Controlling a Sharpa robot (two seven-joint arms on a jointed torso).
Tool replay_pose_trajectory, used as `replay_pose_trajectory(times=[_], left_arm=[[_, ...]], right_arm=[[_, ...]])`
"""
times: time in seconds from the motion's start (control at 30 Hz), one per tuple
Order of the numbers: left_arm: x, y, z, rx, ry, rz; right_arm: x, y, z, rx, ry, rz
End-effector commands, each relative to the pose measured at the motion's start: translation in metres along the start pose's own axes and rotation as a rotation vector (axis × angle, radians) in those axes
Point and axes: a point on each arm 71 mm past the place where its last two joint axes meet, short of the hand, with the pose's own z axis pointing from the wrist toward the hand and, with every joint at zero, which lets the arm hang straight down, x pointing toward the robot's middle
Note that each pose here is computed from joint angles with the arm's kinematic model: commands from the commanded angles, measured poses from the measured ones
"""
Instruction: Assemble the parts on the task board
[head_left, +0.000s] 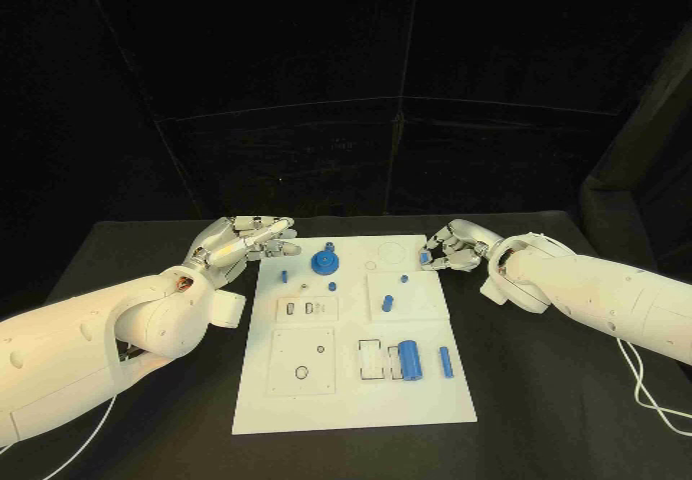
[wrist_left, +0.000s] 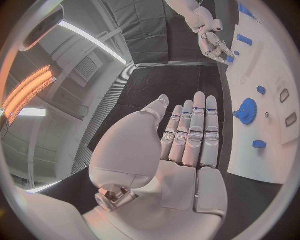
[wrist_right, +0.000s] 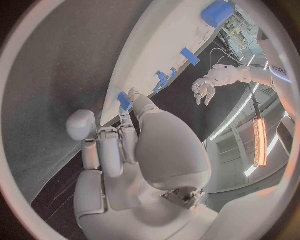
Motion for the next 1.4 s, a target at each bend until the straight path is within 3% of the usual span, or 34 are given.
replay_pose_trajectory(times=[0.03, 0.47, 0.67, 0.8, 0.93, 1.13, 1.4], left_arm=[[0.0013, -0.0014, 0.0005, 0.010, 0.013, -0.002], [0.0004, -0.0013, 0.0002, 0.007, 0.012, -0.002], [-0.0004, -0.0016, -0.0006, 0.007, 0.010, -0.001], [-0.0010, -0.0020, -0.0011, 0.008, 0.008, 0.000], [-0.0031, -0.0021, -0.0009, 0.008, 0.005, 0.001], [-0.0077, -0.0020, 0.0013, 0.012, -0.003, 0.006], [-0.0125, -0.0018, 0.0052, 0.013, -0.020, 0.016]], right_arm=[[-0.001, 0.001, 0.001, -0.009, -0.012, -0.016], [-0.008, 0.007, 0.000, -0.040, -0.137, -0.051], [-0.008, 0.016, -0.006, -0.049, -0.154, -0.037], [-0.002, 0.030, -0.011, -0.059, -0.143, -0.012], [0.011, 0.059, -0.012, -0.078, -0.110, 0.009], [0.036, 0.107, -0.006, -0.130, -0.043, -0.014], [0.073, 0.164, 0.007, -0.220, 0.021, -0.137]])
